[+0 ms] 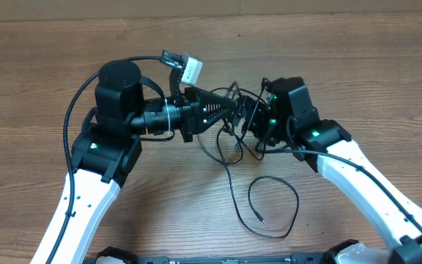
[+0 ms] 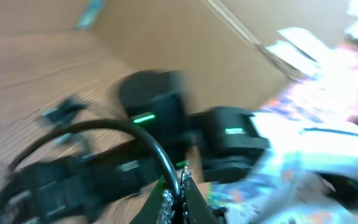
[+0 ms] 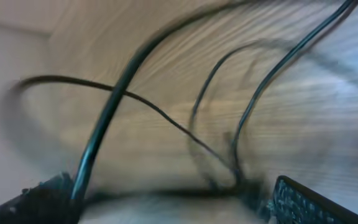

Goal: Untangle cables

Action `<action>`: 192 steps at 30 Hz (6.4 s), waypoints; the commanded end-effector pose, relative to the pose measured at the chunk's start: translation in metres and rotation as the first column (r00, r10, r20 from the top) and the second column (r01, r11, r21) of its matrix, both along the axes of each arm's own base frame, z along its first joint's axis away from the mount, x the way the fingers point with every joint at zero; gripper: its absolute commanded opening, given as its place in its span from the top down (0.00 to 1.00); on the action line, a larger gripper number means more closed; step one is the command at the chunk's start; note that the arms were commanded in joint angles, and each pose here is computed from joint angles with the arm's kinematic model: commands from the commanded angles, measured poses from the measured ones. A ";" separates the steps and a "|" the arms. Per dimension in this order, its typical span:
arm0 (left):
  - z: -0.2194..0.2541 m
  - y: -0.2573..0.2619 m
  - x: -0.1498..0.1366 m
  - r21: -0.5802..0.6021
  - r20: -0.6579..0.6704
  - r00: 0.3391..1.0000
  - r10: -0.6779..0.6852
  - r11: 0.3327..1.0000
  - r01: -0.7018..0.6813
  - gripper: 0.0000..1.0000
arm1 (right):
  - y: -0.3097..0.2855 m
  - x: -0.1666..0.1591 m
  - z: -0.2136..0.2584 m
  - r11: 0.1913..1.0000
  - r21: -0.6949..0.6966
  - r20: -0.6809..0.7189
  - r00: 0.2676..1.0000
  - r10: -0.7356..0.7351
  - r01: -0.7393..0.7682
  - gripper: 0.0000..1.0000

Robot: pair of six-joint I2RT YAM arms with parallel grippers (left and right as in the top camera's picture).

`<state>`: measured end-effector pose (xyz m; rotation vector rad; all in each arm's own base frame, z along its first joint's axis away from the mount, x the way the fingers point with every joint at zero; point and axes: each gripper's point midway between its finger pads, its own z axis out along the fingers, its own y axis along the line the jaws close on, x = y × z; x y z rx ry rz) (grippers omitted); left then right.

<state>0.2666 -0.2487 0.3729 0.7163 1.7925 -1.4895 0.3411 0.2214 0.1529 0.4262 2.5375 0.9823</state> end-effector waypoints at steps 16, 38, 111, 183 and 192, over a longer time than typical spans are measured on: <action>0.054 0.101 0.018 -0.113 0.070 0.993 0.099 0.989 -0.091 0.96 | -0.113 -0.007 -0.074 0.782 -0.548 -0.052 0.921 -0.387 0.297 0.00; 0.053 0.262 0.096 -0.137 0.040 0.680 0.732 0.678 -0.722 0.96 | -0.193 -0.033 -0.084 0.654 -0.677 -0.138 0.814 -0.564 0.338 0.00; -0.059 0.244 0.120 0.198 -0.275 0.517 0.810 0.574 -0.794 0.96 | -0.026 -0.021 -0.146 0.653 -0.508 -0.060 0.780 0.623 -0.561 0.75; -0.174 0.176 0.116 0.018 -0.403 0.887 0.227 0.970 -0.240 0.92 | 0.160 0.012 0.067 0.662 0.056 0.423 0.619 0.662 -0.747 0.96; -0.186 0.177 0.121 0.067 -0.344 0.905 0.252 0.968 -0.243 0.72 | 0.159 -0.011 0.065 0.579 0.110 0.404 0.569 0.716 -0.808 0.96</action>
